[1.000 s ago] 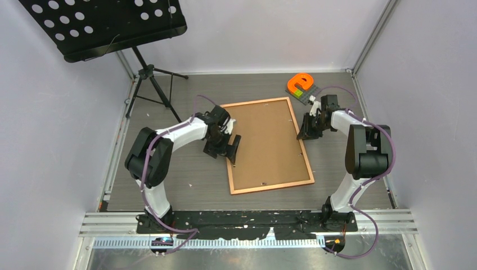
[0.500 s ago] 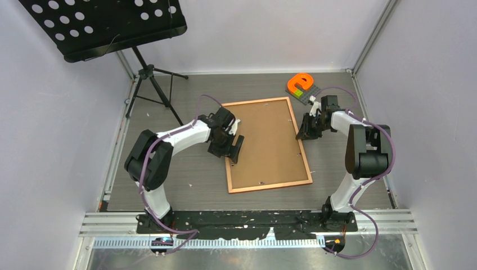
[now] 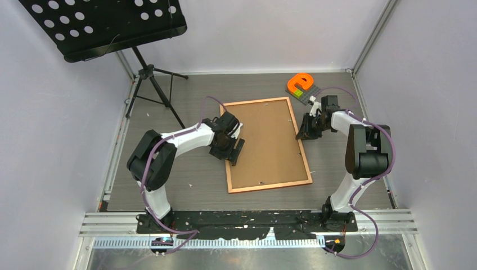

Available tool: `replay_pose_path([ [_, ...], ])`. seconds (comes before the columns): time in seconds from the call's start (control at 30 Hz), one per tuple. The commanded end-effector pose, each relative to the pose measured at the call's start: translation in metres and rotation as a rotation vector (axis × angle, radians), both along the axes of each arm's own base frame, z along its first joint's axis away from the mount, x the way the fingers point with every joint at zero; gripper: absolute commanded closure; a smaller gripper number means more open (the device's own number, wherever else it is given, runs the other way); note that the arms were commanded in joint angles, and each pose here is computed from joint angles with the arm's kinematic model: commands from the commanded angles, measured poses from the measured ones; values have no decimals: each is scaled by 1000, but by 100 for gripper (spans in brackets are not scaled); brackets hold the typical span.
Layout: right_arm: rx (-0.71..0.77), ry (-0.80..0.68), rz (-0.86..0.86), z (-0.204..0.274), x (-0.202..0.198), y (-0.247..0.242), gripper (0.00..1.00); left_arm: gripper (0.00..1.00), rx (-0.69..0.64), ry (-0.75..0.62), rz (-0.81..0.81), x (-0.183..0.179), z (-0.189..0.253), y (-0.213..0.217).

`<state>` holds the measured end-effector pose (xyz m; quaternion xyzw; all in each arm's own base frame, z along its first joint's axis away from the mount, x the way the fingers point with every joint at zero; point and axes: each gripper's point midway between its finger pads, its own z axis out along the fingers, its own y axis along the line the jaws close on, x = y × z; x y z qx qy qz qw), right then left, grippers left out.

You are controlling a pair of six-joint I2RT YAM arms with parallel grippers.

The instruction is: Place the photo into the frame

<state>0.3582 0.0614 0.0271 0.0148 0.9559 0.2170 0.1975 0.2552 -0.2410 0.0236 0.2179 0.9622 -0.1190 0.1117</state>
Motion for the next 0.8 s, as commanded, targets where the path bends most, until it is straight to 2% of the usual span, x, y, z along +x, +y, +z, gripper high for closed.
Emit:
replay_pose_path([
  [0.0,65,-66,9,17,14,9,94,30,13,-31,-6,4,-6,-2],
  [0.4,68,-62,17,16,13,10,94,37,27,-40,-14,7,-9,-2],
  [0.77,66,-60,22,15,13,9,94,51,2,-64,-23,9,-1,-4],
])
